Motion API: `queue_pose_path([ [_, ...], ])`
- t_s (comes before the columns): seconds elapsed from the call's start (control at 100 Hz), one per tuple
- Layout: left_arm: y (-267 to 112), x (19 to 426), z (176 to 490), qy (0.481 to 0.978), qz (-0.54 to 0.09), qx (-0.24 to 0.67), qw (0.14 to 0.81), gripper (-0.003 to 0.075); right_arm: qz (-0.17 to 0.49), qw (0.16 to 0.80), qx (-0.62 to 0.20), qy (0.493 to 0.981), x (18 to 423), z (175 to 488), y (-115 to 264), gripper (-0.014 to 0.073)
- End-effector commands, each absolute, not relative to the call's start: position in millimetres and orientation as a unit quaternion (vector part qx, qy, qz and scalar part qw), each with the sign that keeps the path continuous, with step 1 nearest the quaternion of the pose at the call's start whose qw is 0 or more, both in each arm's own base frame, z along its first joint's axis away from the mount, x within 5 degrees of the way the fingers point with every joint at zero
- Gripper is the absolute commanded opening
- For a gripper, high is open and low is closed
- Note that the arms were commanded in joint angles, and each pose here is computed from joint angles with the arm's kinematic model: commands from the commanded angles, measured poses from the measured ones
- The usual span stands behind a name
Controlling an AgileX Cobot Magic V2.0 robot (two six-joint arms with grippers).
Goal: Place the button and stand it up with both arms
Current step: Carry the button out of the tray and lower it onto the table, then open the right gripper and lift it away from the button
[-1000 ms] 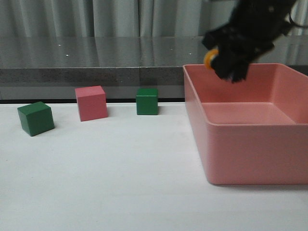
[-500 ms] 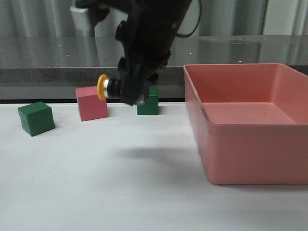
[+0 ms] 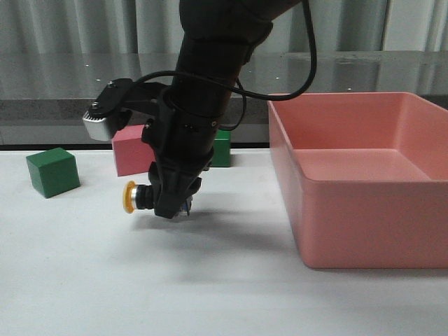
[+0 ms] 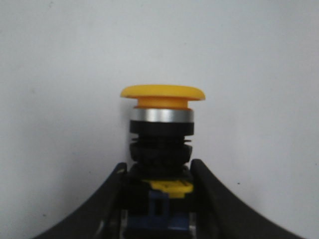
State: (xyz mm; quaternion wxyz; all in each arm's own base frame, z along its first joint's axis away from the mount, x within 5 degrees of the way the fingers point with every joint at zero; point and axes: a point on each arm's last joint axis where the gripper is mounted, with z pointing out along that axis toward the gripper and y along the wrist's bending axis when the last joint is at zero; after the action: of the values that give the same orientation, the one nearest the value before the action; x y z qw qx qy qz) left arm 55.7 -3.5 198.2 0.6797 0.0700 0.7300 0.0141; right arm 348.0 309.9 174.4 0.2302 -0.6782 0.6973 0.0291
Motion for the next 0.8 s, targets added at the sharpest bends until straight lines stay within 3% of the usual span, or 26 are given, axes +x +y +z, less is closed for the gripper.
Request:
queue_pose_path([
  [0.0,-4.3,55.5,191.5,0.708,0.008,0.068,0.703,-0.0020,0.033,0.291,-0.670,0.682,348.4,215.6,314.1,-0.0060],
  [0.13,-4.3,55.5,191.5,0.708,0.008,0.068,0.703,-0.0020,0.034,0.285,-0.671,0.683,347.5,214.8,313.6,0.0051],
  [0.37,-4.3,55.5,191.5,0.708,0.008,0.068,0.703,-0.0020,0.034,0.284,-0.672,0.683,347.4,214.7,313.5,0.0498],
  [0.46,-4.3,55.5,191.5,0.708,0.008,0.068,0.703,-0.0019,0.033,0.293,-0.669,0.682,348.9,215.6,313.9,0.0619],
  [0.63,-4.3,55.5,191.5,0.708,0.008,0.068,0.703,-0.0020,0.034,0.294,-0.670,0.681,345.6,226.5,311.4,0.0646],
  [0.79,-4.3,55.5,191.5,0.708,0.008,0.068,0.703,-0.0020,0.049,0.309,-0.640,0.701,328.1,278.6,296.5,0.0601],
])
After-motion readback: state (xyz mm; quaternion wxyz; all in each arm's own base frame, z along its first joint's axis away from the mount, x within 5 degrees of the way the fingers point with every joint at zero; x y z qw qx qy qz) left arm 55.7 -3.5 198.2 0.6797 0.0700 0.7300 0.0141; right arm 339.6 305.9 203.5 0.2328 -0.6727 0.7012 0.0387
